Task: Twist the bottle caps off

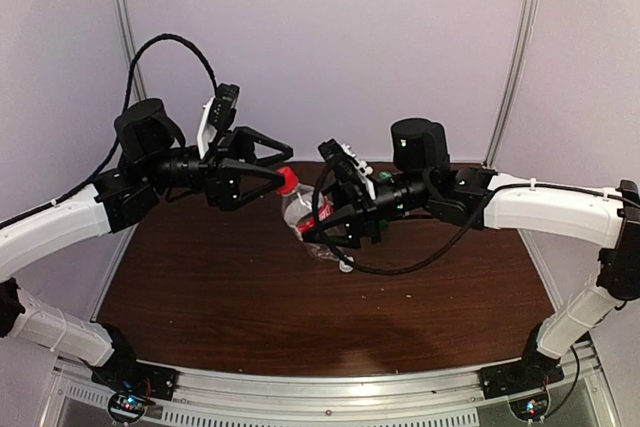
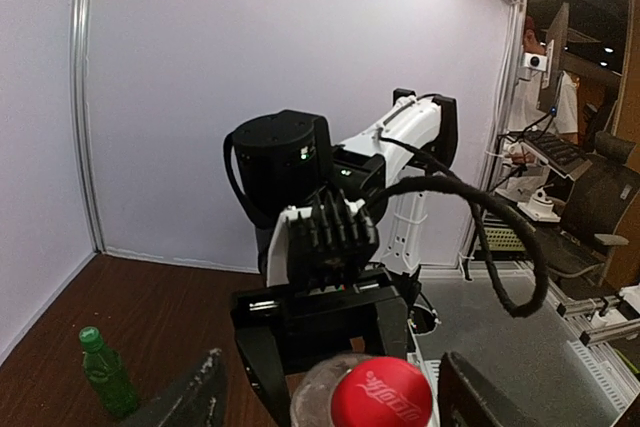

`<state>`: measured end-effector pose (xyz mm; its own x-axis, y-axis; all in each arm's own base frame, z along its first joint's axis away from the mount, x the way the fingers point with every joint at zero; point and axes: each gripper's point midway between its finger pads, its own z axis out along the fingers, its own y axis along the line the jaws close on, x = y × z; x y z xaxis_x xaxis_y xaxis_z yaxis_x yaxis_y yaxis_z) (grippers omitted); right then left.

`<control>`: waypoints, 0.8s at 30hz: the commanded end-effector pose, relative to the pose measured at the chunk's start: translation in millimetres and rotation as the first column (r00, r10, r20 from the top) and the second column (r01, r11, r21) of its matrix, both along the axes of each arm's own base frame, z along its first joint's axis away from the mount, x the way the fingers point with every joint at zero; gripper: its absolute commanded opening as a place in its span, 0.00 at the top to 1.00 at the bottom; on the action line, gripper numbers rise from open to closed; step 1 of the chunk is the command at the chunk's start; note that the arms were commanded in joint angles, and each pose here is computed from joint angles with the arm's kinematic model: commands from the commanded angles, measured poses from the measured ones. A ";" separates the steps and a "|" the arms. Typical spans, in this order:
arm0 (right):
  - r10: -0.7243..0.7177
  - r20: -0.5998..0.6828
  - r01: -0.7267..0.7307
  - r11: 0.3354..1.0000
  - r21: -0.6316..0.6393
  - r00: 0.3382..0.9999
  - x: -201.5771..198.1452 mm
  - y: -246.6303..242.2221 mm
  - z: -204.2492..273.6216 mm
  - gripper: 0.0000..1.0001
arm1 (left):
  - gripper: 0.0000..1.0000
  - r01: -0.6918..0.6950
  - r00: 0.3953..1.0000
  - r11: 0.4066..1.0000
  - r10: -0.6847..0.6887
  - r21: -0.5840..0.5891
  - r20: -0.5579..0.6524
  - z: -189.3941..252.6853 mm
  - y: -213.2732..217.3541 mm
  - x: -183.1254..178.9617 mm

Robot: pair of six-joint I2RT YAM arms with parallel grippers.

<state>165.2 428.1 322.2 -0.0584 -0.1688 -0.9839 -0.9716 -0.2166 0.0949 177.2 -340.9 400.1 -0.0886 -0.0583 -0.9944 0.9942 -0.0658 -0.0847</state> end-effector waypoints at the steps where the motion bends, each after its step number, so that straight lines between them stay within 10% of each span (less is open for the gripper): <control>1: 0.093 -0.024 -0.092 0.995 0.041 0.995 -9.9 0.4 8.3 0.59 | 0.30 0.090 0.995 0.995 -0.089 -0.037 0.037 6.7 0.3 -11.7; 24: 0.037 -0.056 -0.033 0.998 0.060 0.998 8.3 0.7 13.1 0.61 | 0.71 0.124 0.992 0.991 -0.124 -0.043 0.009 3.7 -1.8 -14.3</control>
<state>167.5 429.3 326.2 -0.1220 -0.1418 -0.9824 -0.9499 -0.2702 0.1570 165.3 -344.6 396.2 -0.1130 -0.0585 -0.9919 0.9786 -0.1795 -0.1009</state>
